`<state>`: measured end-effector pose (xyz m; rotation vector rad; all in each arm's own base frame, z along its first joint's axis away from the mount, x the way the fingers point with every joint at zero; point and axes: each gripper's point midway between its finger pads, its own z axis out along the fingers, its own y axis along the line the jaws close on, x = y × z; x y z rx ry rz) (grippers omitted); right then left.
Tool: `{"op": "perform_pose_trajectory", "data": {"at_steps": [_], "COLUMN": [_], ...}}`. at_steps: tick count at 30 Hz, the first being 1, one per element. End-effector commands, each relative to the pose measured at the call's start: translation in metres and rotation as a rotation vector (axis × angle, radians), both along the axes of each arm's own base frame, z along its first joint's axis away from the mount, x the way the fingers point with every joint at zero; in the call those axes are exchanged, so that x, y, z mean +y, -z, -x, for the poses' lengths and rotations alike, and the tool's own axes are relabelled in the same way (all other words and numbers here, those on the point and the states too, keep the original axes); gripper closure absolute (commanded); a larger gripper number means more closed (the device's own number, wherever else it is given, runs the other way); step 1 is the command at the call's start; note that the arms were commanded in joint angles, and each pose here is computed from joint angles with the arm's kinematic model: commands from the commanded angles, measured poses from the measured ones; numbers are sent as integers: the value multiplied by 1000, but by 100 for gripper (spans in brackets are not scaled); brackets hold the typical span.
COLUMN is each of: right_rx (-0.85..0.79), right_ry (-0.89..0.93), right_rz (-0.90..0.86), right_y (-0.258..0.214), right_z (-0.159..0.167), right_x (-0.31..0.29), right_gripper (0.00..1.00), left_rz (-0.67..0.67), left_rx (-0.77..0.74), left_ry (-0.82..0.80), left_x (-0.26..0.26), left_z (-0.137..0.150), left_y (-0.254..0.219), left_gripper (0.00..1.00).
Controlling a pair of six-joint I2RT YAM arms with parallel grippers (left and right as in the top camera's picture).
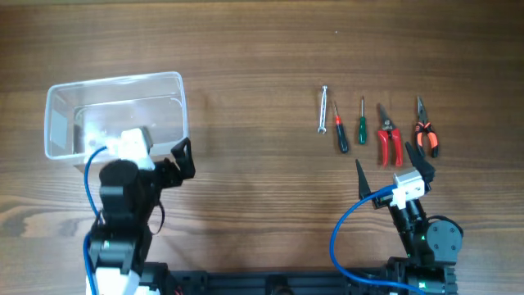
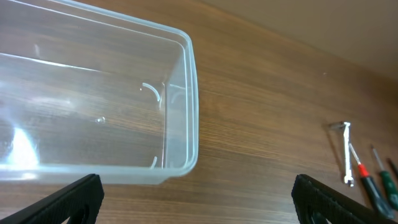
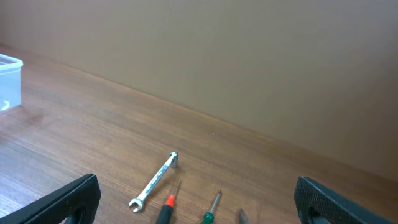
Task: Pack container
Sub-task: 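Reach the left gripper to the clear container's left wall and grasp it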
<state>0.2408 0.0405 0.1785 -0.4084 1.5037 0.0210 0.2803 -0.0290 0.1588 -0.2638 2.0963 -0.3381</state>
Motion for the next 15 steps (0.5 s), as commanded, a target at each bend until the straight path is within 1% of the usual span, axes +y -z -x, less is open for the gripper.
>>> {"op": "perform_pose_trajectory", "data": {"at_steps": [1,3,6,8,9,12,15], "right_rx": [-34,-55,-158,-150,-110,115,299], "right_ry": [-26,-82,-113,-112,-106,-50,-33], "right_rz": [-13,-40,-83,-90,-97,-169,-216], "right_y": [-9,-16,-48,-62,-65,-75,-88], "right_z": [2,6,12,14,13,-1,-27], "right_x": [4,13,17,17,16,8,6], "right_gripper": [0,0,0,0,0,0,0], "left_rz": [-47,-48,-100,-117,-117,-116,-118], "left_rx": [-1,-8,-67,-80,-81,-65,-11], "left_ry": [18,19,46,37,36,38,41], "left_x": [0,-1,-1,2,2,1,1], "left_z": [-19,-26,-35,-39,-42,-50,-56], "left_y": [-17,-26,-46,-54,-56,-57,-55], "left_gripper": [0,0,0,0,0,0,0]}}
